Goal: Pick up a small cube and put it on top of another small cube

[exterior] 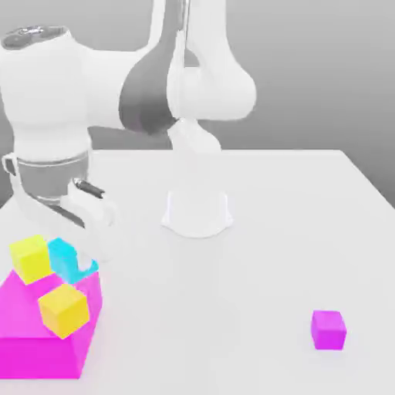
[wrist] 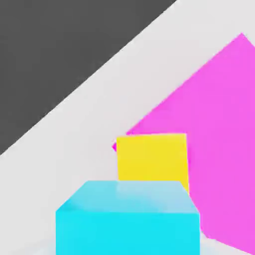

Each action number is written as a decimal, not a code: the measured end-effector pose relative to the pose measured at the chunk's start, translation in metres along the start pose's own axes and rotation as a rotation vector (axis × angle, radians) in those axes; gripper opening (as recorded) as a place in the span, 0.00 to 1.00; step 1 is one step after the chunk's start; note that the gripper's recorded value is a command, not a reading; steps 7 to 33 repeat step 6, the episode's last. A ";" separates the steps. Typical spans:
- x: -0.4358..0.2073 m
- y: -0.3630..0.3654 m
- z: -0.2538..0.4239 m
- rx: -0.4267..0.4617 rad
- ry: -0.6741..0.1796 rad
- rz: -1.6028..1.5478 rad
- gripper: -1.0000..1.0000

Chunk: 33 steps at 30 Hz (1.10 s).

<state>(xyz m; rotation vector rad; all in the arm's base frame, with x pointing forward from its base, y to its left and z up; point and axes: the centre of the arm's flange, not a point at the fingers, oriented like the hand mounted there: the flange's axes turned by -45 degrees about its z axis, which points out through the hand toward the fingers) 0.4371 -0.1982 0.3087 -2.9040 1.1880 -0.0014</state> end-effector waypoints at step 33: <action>0.001 -0.001 0.035 -0.001 0.000 -0.001 1.00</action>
